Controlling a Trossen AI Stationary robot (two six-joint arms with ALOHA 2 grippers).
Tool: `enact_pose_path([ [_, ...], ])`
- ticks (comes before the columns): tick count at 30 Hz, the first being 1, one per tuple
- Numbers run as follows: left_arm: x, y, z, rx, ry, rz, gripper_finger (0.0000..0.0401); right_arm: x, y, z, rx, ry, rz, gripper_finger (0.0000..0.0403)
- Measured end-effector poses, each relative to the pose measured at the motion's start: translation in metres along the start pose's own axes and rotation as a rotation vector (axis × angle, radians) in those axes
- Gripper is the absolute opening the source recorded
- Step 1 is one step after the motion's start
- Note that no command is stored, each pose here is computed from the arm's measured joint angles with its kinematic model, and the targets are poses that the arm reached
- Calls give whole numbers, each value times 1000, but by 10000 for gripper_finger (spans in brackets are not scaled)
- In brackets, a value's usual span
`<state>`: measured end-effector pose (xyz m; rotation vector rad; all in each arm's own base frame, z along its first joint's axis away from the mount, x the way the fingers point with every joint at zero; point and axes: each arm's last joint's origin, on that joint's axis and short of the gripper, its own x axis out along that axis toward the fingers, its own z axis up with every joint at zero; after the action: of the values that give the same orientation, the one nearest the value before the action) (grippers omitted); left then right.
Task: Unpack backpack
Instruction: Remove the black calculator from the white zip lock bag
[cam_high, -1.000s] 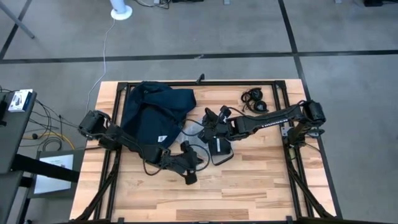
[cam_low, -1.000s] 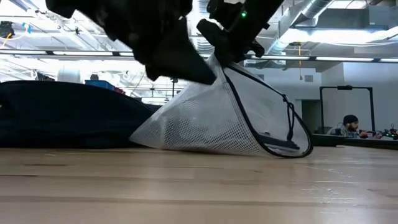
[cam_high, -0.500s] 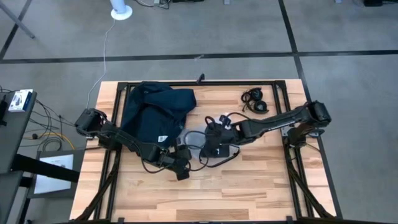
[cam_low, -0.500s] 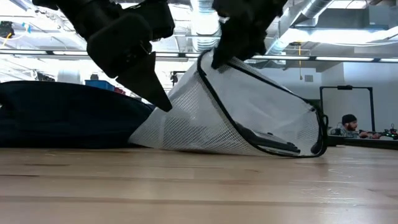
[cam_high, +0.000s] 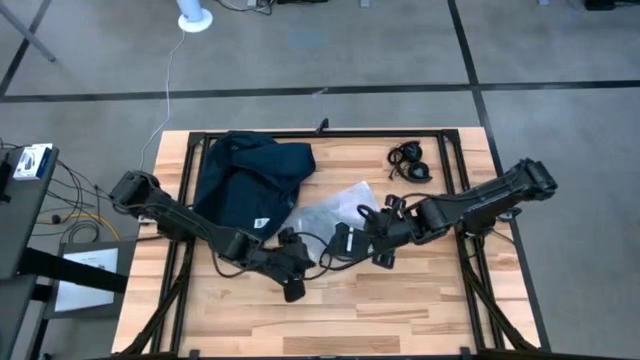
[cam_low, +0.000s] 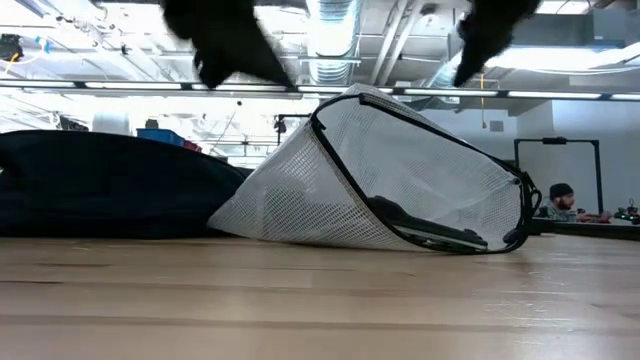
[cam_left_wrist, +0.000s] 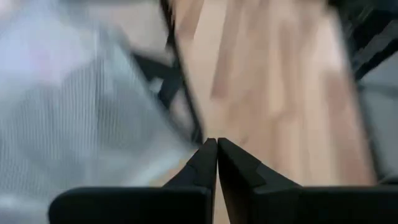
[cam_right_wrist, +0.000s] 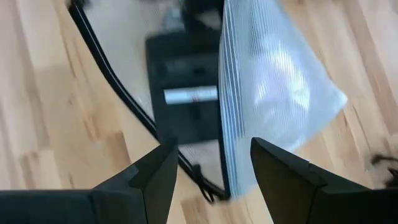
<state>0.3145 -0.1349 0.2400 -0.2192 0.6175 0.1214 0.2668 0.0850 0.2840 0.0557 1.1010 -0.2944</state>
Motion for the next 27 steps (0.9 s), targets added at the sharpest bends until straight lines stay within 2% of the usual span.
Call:
enact_pose_path([
  [3,0,-7,17,-36,-73,-54,8,8,0,-9,-15,35,-18,196],
  [7,19,-11,19,-22,-44,-122,41,15,-2,-16,8,68,-49,195],
  [11,37,-2,17,-17,-29,-83,64,21,-3,-20,20,58,-90,181],
  [15,47,14,7,-64,80,2,62,24,5,-27,-12,49,-72,153],
  [18,45,24,6,-82,138,60,53,20,18,-32,-72,42,-9,133],
  [21,46,33,6,-99,174,94,47,17,32,-35,-153,45,122,120],
  [24,47,34,9,-100,160,78,46,20,45,-34,-199,37,239,117],
  [27,47,32,11,-80,133,54,46,28,55,-29,-205,0,270,120],
])
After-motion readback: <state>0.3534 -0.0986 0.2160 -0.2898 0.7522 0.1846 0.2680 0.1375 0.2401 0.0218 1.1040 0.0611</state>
